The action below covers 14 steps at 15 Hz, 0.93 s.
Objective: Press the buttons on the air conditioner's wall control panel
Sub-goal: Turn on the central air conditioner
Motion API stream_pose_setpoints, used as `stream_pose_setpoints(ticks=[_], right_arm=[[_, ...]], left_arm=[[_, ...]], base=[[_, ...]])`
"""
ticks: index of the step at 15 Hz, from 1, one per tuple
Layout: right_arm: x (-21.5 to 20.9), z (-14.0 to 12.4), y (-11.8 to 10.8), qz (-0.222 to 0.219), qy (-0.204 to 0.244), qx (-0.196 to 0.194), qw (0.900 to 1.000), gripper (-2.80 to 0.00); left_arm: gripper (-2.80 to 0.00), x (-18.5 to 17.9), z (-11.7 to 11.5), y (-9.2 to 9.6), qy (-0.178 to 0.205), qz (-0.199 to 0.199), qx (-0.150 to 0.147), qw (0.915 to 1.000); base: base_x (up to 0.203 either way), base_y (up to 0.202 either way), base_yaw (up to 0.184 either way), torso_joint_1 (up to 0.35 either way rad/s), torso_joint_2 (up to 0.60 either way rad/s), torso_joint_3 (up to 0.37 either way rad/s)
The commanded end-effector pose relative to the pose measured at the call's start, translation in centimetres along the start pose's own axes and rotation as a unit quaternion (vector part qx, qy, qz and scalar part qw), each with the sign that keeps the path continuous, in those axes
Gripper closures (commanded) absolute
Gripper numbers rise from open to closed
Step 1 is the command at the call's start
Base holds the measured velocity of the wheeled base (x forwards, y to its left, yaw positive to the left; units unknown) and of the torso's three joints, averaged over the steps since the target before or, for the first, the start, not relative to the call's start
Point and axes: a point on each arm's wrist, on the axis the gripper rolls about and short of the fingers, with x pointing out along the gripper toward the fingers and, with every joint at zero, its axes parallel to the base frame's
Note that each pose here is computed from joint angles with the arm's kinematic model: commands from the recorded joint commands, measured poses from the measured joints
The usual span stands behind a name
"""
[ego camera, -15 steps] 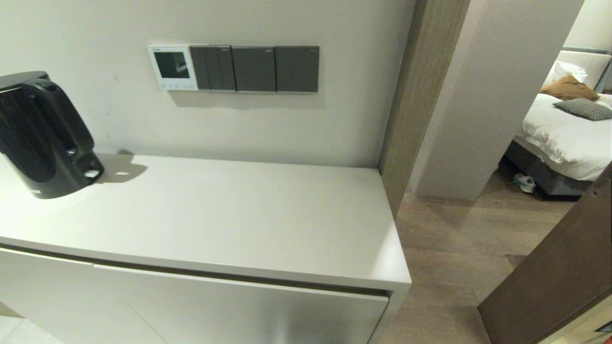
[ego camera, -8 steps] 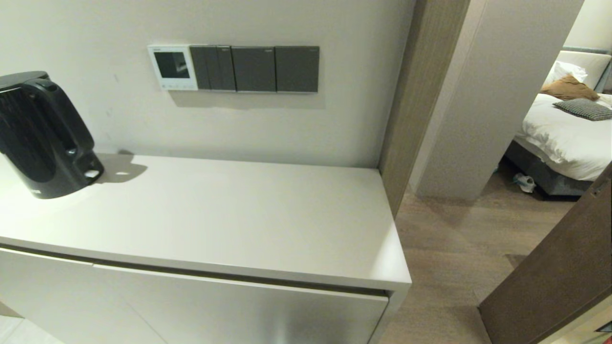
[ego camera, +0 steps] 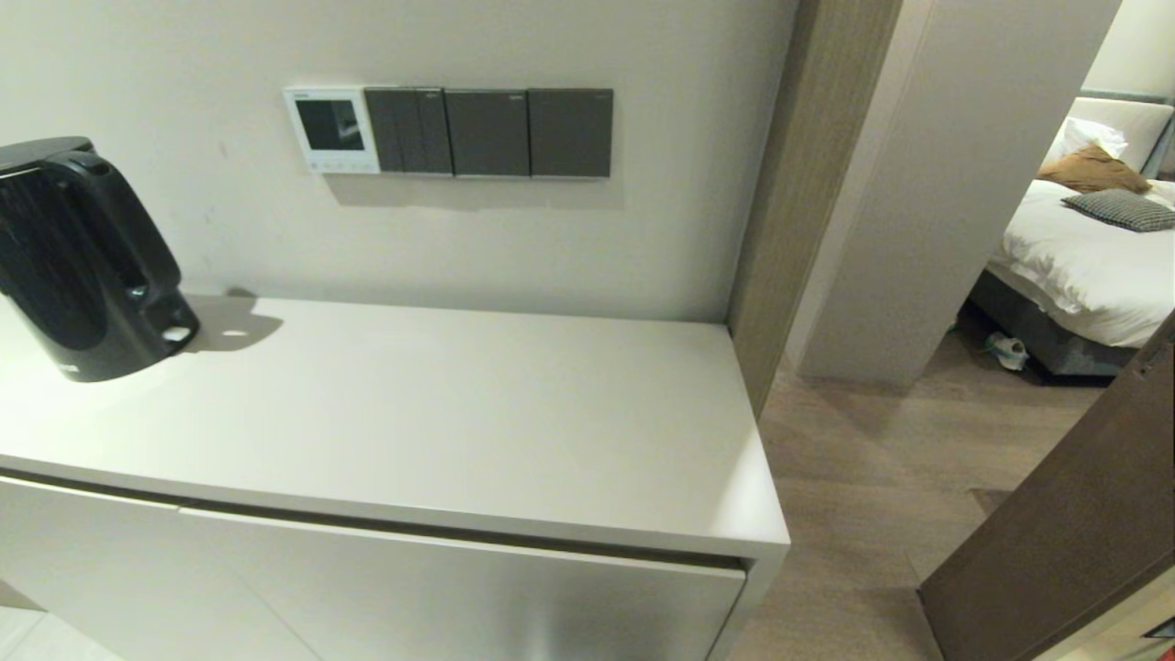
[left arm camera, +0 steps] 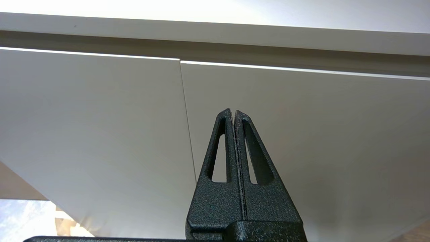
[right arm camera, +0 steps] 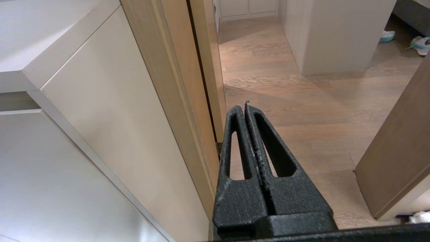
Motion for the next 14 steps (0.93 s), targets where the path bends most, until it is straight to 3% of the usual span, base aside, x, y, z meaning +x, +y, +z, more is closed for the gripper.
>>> stream_pose_setpoints(ticks=[1,7,11,14], right_arm=[[0.0,0.0,0.0,0.000,0.002,0.000,1.000,0.00],[0.0,0.0,0.0,0.000,0.002,0.000,1.000,0.00],[0.0,0.0,0.0,0.000,0.002,0.000,1.000,0.00],[0.0,0.0,0.0,0.000,0.002,0.000,1.000,0.00]], left_arm=[[0.00,0.0,0.0,0.0,0.000,0.000,0.000,1.0000],[0.00,0.0,0.2,0.0,-0.006,0.001,0.001,1.0000],[0.00,-0.9,2.7,0.1,-0.044,0.006,0.000,0.9990],[0.00,-1.0,5.2,0.1,-0.037,0.001,0.001,0.9993]], base=[[0.000,0.000,0.000,0.000,0.00,0.000],[0.000,0.000,0.000,0.000,0.00,0.000],[0.000,0.000,0.000,0.000,0.00,0.000],[0.000,0.000,0.000,0.000,0.00,0.000]])
